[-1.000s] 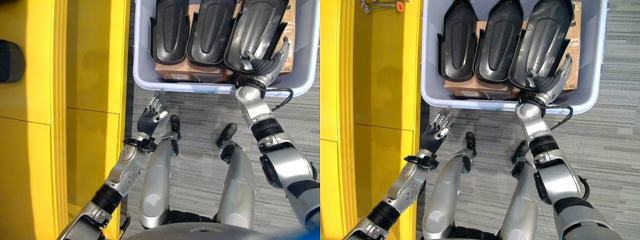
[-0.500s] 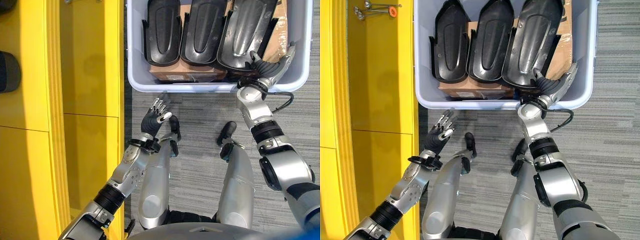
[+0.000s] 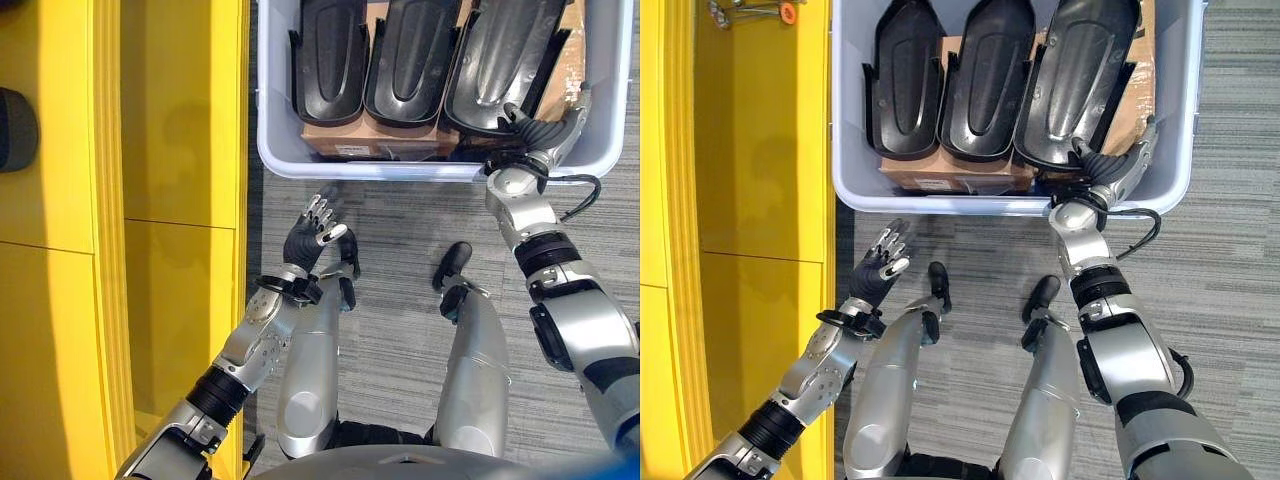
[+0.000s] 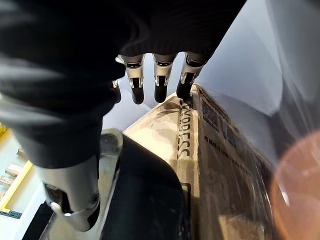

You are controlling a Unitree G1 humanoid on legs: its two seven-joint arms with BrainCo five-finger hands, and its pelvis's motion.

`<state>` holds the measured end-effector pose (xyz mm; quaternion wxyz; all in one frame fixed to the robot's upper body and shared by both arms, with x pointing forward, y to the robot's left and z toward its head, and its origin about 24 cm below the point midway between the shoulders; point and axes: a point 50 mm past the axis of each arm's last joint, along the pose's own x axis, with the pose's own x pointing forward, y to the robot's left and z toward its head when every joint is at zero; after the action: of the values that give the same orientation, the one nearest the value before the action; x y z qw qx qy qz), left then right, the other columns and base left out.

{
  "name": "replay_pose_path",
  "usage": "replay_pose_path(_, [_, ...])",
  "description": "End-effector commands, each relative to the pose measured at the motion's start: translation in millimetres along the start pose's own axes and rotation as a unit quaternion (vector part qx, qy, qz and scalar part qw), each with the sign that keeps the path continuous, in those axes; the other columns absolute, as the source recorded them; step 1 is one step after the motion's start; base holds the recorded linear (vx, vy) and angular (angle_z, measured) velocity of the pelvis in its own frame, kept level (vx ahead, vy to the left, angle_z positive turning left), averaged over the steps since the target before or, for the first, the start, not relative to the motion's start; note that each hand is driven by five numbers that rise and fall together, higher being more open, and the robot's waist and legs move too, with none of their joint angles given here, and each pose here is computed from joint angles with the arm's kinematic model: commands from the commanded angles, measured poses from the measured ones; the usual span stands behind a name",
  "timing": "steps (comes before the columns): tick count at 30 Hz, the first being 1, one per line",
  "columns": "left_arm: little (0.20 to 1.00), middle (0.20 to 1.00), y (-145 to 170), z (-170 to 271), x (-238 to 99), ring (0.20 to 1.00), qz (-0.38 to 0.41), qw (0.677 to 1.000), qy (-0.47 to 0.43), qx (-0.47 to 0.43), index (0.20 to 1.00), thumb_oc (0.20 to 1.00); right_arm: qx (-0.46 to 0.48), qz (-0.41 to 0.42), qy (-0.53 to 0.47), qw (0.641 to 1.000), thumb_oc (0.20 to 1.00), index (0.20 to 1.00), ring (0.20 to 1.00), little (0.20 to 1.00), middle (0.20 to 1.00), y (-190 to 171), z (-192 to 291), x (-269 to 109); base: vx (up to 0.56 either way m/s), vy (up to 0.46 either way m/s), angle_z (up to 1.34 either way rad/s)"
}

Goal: Move parts from the plastic box to the shelf.

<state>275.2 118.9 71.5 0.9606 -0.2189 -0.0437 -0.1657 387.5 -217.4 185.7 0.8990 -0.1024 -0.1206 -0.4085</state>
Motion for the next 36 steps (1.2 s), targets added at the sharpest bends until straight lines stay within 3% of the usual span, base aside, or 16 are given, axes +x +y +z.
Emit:
replay_pose_path(1, [1.0,1.0,-15.6,11.5,-6.6,1.0,-0.046,0.999,-0.027,0.001,1.0,1.0,0.002,0.042,-0.001,0.999,1.0,1.0,1.0,1.0,1.0,5.0,7.8,6.4,0.03,-0.031,0.04])
replay_pose_path(9, [1.0,1.0,-15.0,10.2,-8.8,1.0,-0.057,0.998,-0.018,0.001,1.0,1.0,-0.139,0.02,-0.014,0.99,1.0,1.0,1.0,1.0,1.0,-5.7,3.3,21.0,0.02,-0.019,0.05])
replay_pose_path(13, [1.0,1.0,-15.4,10.0,-9.3,1.0,-0.062,0.998,-0.014,0.004,1.0,1.0,-0.147,0.043,0.072,0.986,1.0,1.0,1.0,1.0,1.0,-7.6,-16.4,21.4,0.03,-0.012,0.05])
replay_pose_path(18, [1.0,1.0,-12.6,11.7,-8.9,1.0,-0.063,0.998,-0.015,0.005,1.0,1.0,-0.33,0.031,0.012,0.943,1.0,1.0,1.0,1.0,1.0,-20.5,-17.5,32.0,0.01,-0.002,0.01])
replay_pose_path(31, [1.0,1.0,-11.2,13.9,-10.7,1.0,-0.071,0.997,-0.018,0.007,1.0,1.0,-0.349,0.038,0.101,0.931,1.0,1.0,1.0,1.0,1.0,-34.9,-42.8,33.7,0.0,0.0,0.03])
replay_pose_path(35, [1.0,1.0,-10.4,17.8,-9.2,1.0,-0.072,0.997,-0.02,0.01,1.0,1.0,-0.317,0.068,0.156,0.933,1.0,1.0,1.0,1.0,1.0,-37.1,-52.4,33.4,0.0,0.0,0.01])
replay_pose_path(36, [1.0,1.0,-10.3,17.9,-8.9,1.0,-0.072,0.997,-0.02,0.011,1.0,1.0,-0.303,0.072,0.174,0.934,0.589,0.589,0.589,0.589,0.589,-37.6,-54.8,32.9,0.0,0.0,0.0])
